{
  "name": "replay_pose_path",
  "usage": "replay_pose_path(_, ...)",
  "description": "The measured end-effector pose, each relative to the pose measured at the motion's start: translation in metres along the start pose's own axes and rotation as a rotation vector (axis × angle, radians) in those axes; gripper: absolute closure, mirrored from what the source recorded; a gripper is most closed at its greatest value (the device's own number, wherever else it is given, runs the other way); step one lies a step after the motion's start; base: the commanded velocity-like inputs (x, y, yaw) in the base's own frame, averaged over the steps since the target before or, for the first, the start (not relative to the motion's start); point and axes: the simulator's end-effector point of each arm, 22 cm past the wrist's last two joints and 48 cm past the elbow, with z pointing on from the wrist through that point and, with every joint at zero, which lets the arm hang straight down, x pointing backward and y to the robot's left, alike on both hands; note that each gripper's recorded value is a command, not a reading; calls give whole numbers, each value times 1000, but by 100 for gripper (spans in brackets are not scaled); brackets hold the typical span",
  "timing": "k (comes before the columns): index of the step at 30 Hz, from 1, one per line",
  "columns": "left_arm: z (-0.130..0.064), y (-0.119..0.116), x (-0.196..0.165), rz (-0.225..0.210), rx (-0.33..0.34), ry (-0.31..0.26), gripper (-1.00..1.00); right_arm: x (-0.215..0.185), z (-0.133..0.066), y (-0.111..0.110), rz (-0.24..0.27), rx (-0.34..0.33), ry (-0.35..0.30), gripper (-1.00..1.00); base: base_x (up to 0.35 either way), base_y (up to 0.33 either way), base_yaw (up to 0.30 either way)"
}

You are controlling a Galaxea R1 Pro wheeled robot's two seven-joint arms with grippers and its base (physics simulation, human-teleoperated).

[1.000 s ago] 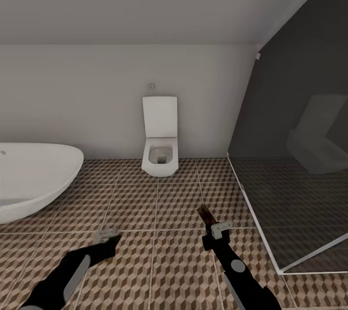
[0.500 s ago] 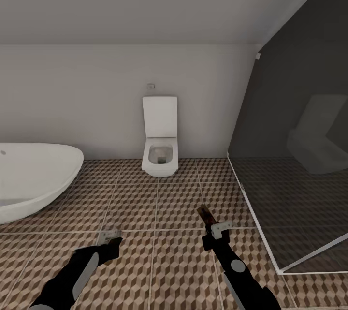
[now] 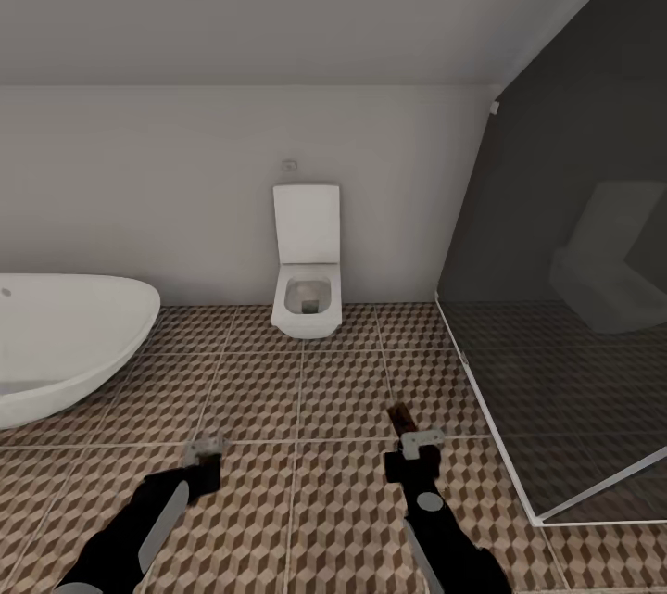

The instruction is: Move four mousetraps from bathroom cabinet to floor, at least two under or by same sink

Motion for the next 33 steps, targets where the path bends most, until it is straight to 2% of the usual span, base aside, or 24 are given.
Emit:
replay_pose_path(2, -1, 0, -3, 0, -3, -7, 100, 2, -1, 0, 8, 6, 18, 100, 0, 0, 0)
replay_pose_path(6, -3, -1, -9, 1, -5, -21, 100, 13, -4, 1, 31, 3, 115, 100, 0, 0, 0)
replay_pose_path(9, -3, -1, -10, 2, -5, -23, 100, 8, -6, -2, 31, 4, 143, 100, 0, 0, 0)
replay_pose_path(11, -3, -2, -10, 2, -5, -23, 100, 4, -8, -8, 35, 10, 167, 100, 0, 0, 0)
replay_pose_path(14, -4, -3, -10, 3, -2, -23, 100, 1, -9, -25, 68, 35, 195, 100, 0, 0, 0)
replay_pose_path(21, -4, -6, -13, 5, 5, -30, 100, -2, -9, -33, 95, 43, 195, 100, 0, 0, 0)
replay_pose_path(24, -9, -11, -23, 10, 16, -55, 100, -6, -9, -33, 100, 43, 176, 100, 0, 0, 0)
replay_pose_path(27, -17, -29, -38, 48, 44, -96, 100, -8, -8, -32, 102, 42, 167, 100, 0, 0, 0)
replay_pose_path(33, -22, -52, -40, 115, 74, -111, 100, -9, -9, -31, 101, 40, 164, 100, 0, 0, 0)
